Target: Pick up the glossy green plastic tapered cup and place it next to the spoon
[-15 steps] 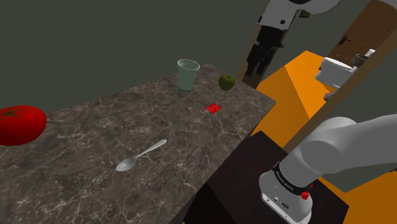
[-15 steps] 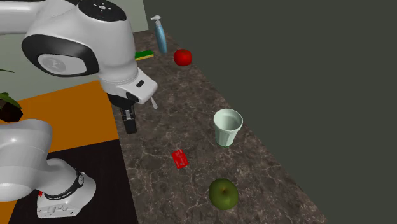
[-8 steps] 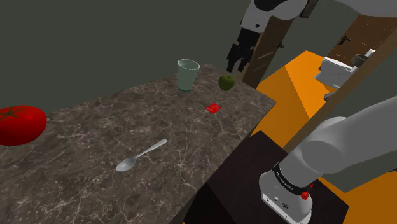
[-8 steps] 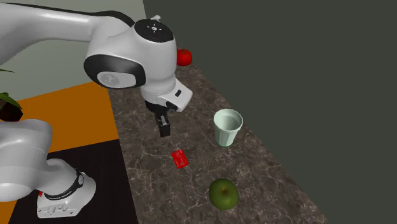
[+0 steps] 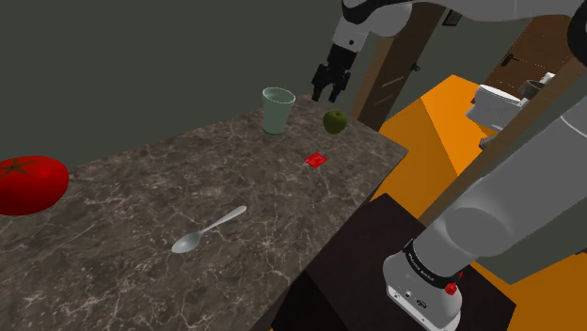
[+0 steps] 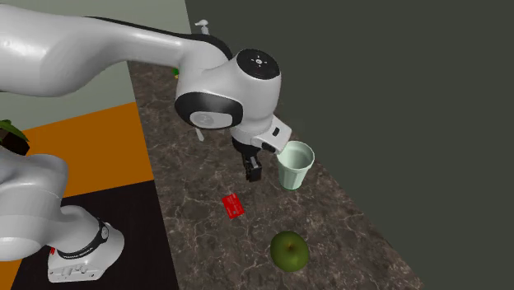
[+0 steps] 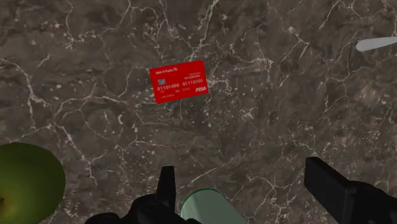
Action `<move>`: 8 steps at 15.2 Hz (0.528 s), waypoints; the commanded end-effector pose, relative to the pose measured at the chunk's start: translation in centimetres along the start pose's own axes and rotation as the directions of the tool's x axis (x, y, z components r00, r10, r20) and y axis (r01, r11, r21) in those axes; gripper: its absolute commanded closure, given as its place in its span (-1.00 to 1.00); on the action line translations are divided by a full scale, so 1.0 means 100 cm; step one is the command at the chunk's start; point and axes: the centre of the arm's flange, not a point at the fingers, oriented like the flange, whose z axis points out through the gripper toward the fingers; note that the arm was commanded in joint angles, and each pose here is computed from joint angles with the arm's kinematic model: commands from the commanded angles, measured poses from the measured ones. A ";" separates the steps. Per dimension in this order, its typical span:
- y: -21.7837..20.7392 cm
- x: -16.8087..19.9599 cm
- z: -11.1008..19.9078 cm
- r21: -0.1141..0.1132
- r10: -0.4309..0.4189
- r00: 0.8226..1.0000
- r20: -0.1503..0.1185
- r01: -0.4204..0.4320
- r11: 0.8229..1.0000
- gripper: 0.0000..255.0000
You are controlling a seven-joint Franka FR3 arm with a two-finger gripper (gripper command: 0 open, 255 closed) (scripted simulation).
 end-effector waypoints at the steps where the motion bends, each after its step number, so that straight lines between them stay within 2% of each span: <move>1: 0.008 0.024 0.006 0.007 0.003 1.000 -0.012 -0.003 1.000 -1.00; 8: 0.033 0.105 0.026 0.034 0.016 0.999 -0.052 -0.014 0.999 -1.00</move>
